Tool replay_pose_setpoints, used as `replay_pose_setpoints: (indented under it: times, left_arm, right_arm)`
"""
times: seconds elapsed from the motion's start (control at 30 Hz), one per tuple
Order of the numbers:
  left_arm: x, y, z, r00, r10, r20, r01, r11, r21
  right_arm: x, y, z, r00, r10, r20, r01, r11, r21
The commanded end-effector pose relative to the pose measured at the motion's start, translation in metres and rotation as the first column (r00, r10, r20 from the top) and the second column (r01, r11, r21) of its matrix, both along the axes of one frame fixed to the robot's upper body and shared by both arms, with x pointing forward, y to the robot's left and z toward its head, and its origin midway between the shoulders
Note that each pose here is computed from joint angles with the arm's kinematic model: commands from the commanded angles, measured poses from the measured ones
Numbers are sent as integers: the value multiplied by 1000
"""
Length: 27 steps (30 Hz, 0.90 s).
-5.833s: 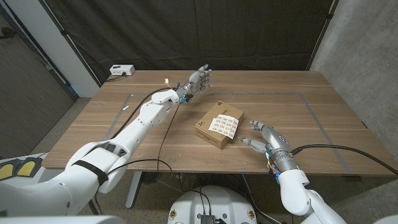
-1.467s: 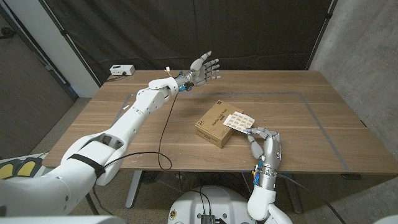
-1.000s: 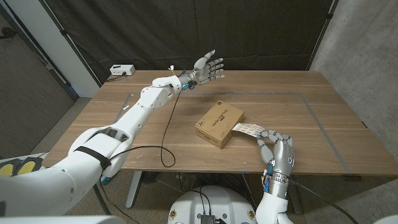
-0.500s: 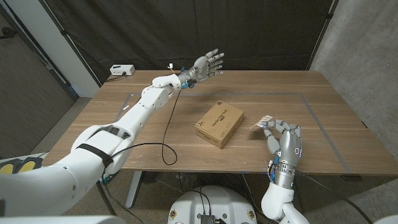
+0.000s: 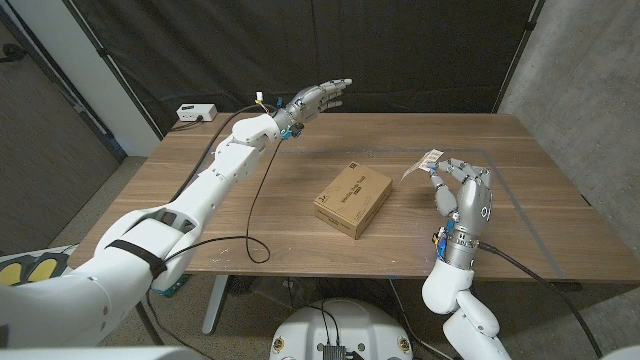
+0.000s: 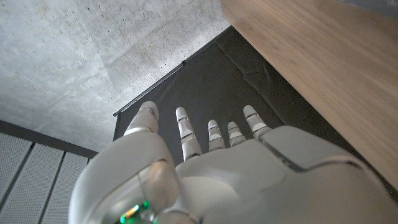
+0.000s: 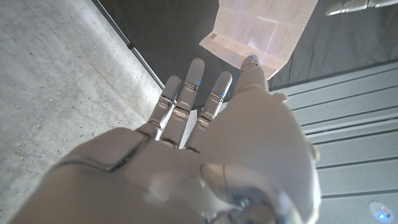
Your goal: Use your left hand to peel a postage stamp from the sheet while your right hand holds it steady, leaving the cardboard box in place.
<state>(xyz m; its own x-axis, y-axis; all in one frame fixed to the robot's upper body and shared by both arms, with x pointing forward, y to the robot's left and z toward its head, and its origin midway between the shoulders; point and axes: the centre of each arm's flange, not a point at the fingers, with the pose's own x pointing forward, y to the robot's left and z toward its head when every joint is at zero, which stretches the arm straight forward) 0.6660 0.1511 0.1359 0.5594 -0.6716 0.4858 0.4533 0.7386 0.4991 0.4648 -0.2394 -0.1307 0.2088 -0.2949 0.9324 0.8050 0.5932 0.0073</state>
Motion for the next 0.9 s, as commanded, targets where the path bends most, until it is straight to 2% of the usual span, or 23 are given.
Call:
replay_pose_setpoints:
  times: [0.03, 0.13, 0.33, 0.43, 0.67, 0.77, 0.9]
  left_arm:
    - [-17, 13, 8, 981, 91, 171, -101, 993, 52]
    - [-17, 13, 8, 978, 99, 185, -111, 992, 57]
    - [-18, 11, 10, 966, 106, 234, -131, 987, 93]
    - [-19, 8, 12, 960, 103, 259, -137, 984, 116]
    - [-24, 1, 21, 934, 105, 342, -164, 975, 149]
    - [-28, -4, 26, 914, 99, 392, -176, 971, 164]
    - [-33, -12, 33, 886, 80, 457, -185, 964, 191]
  right_arm:
    - [21, -6, 30, 967, 247, 68, -255, 956, 149]
    - [25, -6, 32, 951, 301, 72, -309, 934, 179]
    - [33, -9, 37, 902, 426, 71, -430, 872, 233]
    - [36, -11, 39, 883, 465, 62, -466, 852, 240]
    - [39, -14, 47, 856, 516, 19, -507, 833, 221]
    - [41, -15, 52, 843, 539, -2, -526, 824, 209]
    - [43, -16, 57, 833, 553, -15, -540, 819, 193]
